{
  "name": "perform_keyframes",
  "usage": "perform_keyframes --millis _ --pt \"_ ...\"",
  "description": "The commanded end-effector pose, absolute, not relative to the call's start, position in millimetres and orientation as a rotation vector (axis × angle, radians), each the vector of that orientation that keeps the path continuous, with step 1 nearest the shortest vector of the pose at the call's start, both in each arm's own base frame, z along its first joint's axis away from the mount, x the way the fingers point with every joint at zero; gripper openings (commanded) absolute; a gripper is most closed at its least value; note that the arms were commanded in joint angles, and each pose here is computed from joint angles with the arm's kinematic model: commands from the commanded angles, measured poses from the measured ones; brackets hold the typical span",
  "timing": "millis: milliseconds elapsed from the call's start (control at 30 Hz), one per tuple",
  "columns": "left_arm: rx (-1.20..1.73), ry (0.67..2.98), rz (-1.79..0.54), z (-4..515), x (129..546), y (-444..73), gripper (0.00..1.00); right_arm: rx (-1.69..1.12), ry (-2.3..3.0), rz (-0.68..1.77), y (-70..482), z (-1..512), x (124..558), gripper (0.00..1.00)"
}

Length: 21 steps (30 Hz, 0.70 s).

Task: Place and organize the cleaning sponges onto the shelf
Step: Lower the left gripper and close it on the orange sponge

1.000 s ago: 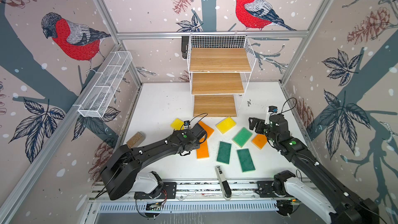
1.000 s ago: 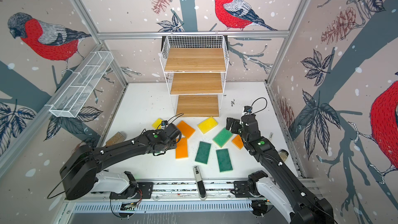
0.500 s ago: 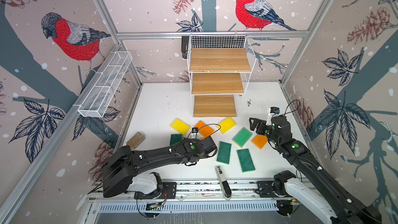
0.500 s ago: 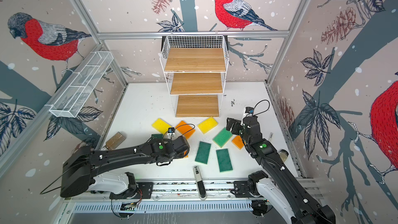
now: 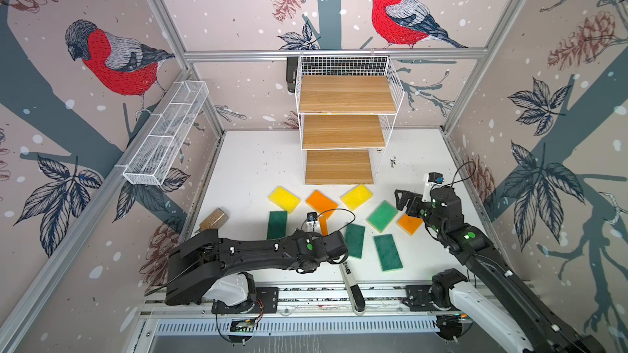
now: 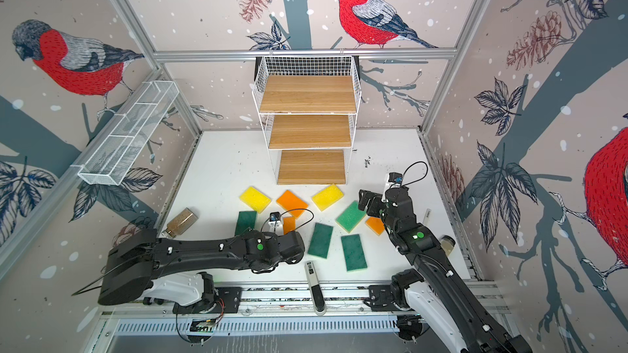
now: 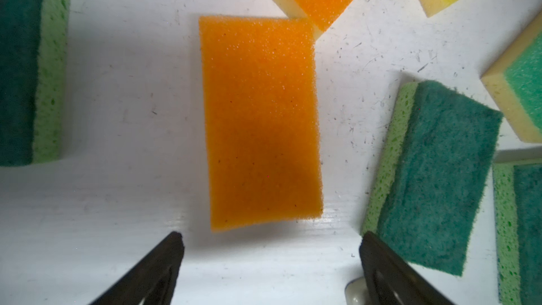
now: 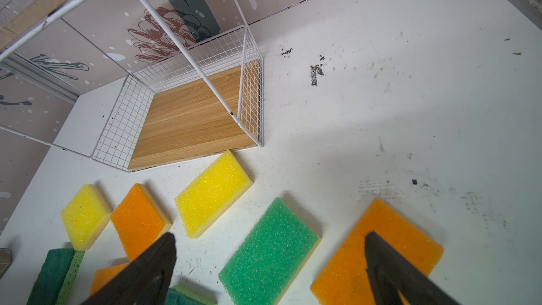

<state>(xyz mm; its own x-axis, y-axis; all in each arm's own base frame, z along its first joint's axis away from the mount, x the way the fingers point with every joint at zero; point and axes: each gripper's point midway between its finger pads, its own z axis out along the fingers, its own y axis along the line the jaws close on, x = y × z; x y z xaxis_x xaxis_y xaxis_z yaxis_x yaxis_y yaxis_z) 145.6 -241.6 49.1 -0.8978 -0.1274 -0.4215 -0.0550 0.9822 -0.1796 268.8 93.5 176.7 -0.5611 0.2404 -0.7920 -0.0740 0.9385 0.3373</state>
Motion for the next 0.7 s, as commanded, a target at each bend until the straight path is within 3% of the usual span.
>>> perform_keyframes --millis 0,667 --pt "-0.164 2.674 -0.207 47 148 -242 0.96 0.126 2.129 0.423 94 176 268 0.99" --pt "-0.163 2.66 -0.008 26 157 -241 0.91 0.13 2.13 0.417 93 173 269 0.99"
